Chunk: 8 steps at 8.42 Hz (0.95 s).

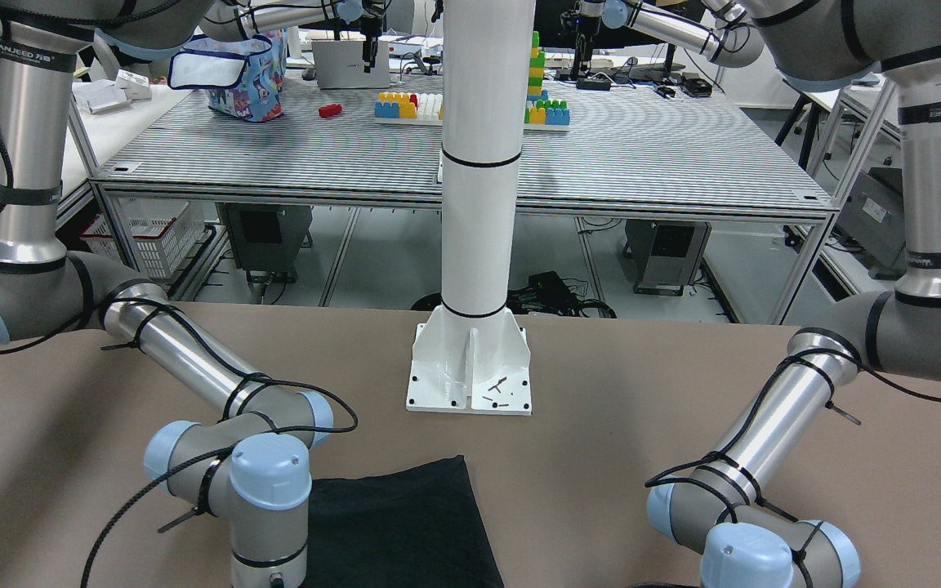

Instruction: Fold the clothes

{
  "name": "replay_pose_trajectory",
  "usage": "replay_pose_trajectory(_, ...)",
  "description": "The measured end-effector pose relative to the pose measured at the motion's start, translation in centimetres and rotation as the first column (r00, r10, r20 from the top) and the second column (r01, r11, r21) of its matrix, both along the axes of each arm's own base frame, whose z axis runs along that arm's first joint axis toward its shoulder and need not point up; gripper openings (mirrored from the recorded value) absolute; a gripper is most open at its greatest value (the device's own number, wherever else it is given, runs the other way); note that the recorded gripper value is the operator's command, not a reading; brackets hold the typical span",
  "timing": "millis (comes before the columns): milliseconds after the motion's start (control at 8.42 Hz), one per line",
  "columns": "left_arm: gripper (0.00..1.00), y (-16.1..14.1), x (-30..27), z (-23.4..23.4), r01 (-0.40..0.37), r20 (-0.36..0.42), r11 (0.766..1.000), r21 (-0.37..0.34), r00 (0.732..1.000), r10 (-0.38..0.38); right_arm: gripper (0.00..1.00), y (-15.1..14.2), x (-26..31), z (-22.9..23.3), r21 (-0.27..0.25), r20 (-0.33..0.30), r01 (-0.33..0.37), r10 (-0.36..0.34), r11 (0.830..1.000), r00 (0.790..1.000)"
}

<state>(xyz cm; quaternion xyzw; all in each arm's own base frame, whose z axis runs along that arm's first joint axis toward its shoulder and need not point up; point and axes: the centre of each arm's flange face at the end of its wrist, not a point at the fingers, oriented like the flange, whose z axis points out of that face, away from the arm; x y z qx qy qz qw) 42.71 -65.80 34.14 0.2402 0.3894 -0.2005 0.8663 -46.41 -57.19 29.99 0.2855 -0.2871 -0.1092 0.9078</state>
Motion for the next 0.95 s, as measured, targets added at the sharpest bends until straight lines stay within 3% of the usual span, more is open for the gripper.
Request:
replay_pose_trajectory(356, 1.0, 0.1, -0.2, 0.4, 0.003, 0.001, 1.0, -0.004, 1.0, -0.003, 0.95, -3.2, -4.1, -1.8, -0.068, 0.01, -0.051, 0.052, 0.996, 0.999)
replay_pose_trajectory(712, 1.0, 0.1, -0.2, 0.4, 0.008, -0.004, 1.0, -0.008, 1.0, -0.009, 0.95, -4.9, -3.1, 2.3, -0.029, -0.031, -0.019, 0.018, 0.999, 0.999)
replay_pose_trajectory(950, 1.0, 0.1, -0.1, 0.3, 0.009, -0.006, 1.0, -0.009, 1.0, -0.009, 0.95, -7.1, 1.0, 5.7, -0.025, -0.065, 0.016, -0.018, 1.0, 0.998)
